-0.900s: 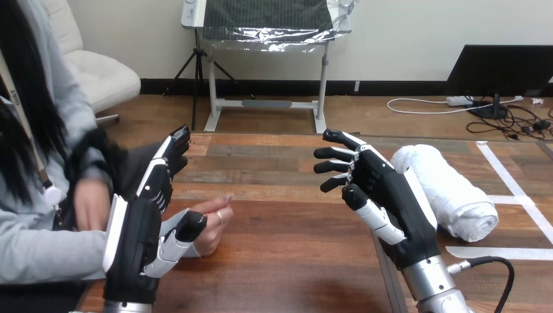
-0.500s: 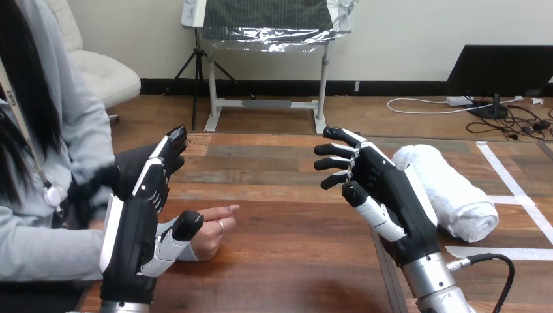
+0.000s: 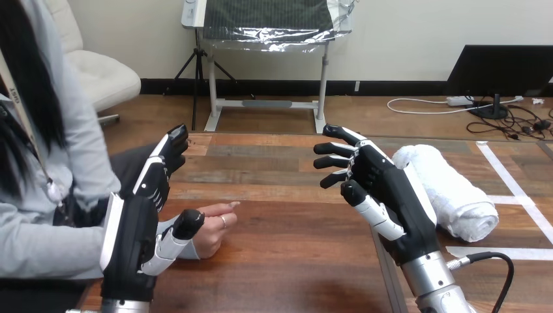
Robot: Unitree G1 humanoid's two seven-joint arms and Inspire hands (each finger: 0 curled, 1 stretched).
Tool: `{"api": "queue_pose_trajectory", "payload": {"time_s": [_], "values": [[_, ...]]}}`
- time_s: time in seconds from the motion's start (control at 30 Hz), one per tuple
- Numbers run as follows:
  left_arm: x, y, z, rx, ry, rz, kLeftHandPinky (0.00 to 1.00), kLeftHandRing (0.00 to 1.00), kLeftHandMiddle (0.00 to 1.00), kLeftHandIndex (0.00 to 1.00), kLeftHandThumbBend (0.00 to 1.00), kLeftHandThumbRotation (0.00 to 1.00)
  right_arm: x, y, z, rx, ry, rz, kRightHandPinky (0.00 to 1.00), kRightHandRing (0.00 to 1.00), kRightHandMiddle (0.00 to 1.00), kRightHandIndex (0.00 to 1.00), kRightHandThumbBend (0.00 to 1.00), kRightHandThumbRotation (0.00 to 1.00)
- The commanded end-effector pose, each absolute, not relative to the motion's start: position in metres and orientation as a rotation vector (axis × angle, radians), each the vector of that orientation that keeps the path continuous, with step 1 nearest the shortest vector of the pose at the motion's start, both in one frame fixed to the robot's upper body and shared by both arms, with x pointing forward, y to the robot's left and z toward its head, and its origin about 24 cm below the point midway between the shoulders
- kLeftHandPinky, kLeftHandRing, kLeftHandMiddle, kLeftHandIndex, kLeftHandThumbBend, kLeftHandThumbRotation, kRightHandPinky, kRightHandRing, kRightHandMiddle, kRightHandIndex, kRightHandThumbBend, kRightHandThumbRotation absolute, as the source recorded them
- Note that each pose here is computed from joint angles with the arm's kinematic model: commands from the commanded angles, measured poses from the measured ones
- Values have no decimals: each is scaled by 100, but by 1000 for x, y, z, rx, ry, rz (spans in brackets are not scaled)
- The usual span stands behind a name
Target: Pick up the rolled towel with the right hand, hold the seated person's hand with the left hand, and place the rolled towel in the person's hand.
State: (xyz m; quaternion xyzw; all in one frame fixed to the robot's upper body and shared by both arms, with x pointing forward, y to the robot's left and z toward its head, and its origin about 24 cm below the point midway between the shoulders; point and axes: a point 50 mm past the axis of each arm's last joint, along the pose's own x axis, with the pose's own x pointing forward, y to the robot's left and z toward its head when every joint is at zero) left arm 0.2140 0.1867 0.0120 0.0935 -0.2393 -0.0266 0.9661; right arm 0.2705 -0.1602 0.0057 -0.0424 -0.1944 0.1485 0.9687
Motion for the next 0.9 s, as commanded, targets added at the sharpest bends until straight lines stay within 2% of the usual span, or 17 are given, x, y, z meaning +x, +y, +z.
{"api": "queue_pose_trajectory", "payload": {"time_s": [0.0,0.87], "values": [[230,187,29,191,-569,-57,89,91,92,90,99,87,290,-160,29,-106,-482,301,55,70,75,83,89,75],[231,186,30,197,-573,-67,86,90,90,90,98,87,291,-159,31,-104,-491,303,55,70,76,83,86,74]]}}
